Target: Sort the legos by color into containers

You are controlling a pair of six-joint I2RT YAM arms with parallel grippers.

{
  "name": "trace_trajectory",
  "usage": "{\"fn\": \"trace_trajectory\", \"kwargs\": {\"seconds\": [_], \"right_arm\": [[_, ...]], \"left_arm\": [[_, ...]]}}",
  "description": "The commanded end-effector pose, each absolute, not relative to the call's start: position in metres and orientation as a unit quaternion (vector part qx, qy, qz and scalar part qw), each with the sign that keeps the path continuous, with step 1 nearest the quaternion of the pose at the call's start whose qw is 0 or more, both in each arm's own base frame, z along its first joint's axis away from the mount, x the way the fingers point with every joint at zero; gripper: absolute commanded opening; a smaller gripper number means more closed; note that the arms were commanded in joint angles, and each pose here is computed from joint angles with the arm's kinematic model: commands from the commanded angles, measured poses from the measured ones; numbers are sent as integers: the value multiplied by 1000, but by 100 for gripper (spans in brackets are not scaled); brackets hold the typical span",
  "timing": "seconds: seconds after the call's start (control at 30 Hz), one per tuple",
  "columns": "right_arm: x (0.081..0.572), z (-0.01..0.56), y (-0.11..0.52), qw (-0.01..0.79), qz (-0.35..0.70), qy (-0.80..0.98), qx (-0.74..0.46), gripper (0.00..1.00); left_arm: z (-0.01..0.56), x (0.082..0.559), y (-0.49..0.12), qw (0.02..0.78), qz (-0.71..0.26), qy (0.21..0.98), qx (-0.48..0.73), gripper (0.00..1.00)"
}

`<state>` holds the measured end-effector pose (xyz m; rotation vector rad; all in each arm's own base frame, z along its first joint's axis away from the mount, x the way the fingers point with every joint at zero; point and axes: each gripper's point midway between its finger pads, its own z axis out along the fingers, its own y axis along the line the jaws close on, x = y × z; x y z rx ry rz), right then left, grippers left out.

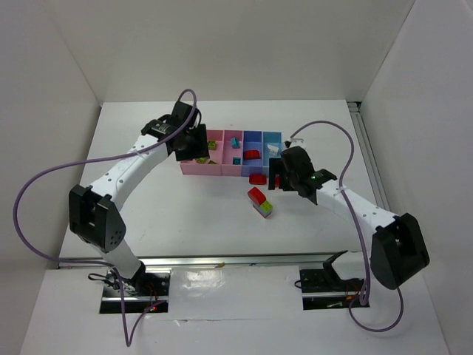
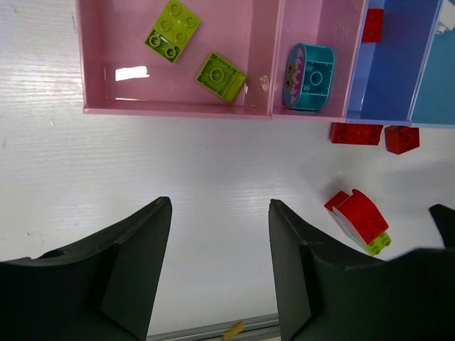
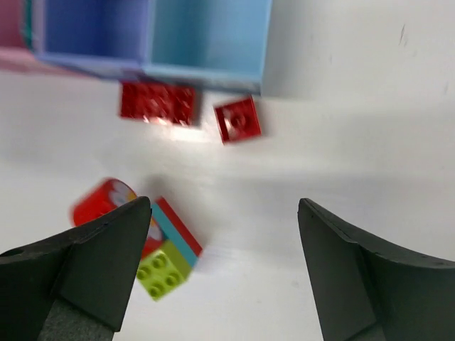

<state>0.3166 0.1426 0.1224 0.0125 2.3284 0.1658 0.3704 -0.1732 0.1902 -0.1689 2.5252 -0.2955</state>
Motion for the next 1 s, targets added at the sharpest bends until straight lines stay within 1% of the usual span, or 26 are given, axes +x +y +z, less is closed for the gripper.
{"fn": "trace_trajectory", "kwargs": {"seconds": [0.0, 0.07, 0.13, 0.17, 0.23, 0.3, 0.53, 0.63, 0.67, 0.77, 0.8, 0.83, 0.87, 0.9, 0.93, 0.97], "right_arm": [[312, 102, 143, 370, 77, 926, 6, 91], [315, 80, 148, 352, 76, 933, -8, 91], [323, 70, 145, 352, 64, 934, -14, 91], [327, 60, 142, 344, 58, 937, -10, 89], [341, 59, 142, 357, 61, 932, -8, 80], [351, 48, 137, 356, 60, 933, -6, 77], [368, 23, 142, 343, 64, 937, -35, 77], [376, 26, 145, 354, 66, 932, -39, 77], [378, 27, 145, 358, 67, 930, -39, 74], [378, 27, 144, 360, 62, 930, -41, 61], [378, 27, 144, 360, 62, 930, -41, 55], [379, 32, 144, 365, 63, 928, -41, 43], [372, 26, 145, 353, 61, 932, -47, 40], [372, 37, 146, 363, 65, 928, -46, 34], [365, 36, 143, 355, 64, 932, -42, 30], [364, 42, 143, 359, 65, 930, -41, 30]], "left_arm": [[201, 379, -186, 309, -122, 942, -46, 68], [200, 379, -191, 307, -123, 943, -42, 68], [200, 379, -191, 307, -123, 943, -42, 68], [200, 377, -194, 307, -125, 943, -37, 68], [200, 378, -192, 309, -119, 943, -35, 68], [200, 379, -191, 311, -115, 943, -36, 68], [200, 379, -191, 312, -115, 943, -36, 68], [200, 379, -191, 312, -115, 943, -36, 68], [200, 379, -191, 312, -115, 943, -36, 68], [196, 378, -195, 307, -116, 944, -36, 68], [195, 380, -196, 306, -115, 944, -36, 68], [195, 380, -196, 306, -115, 944, -36, 68], [199, 382, -197, 310, -117, 943, -36, 68], [199, 380, -200, 309, -119, 943, -32, 68], [199, 380, -200, 309, -119, 943, -32, 68], [195, 381, -201, 306, -117, 944, -32, 68]]}}
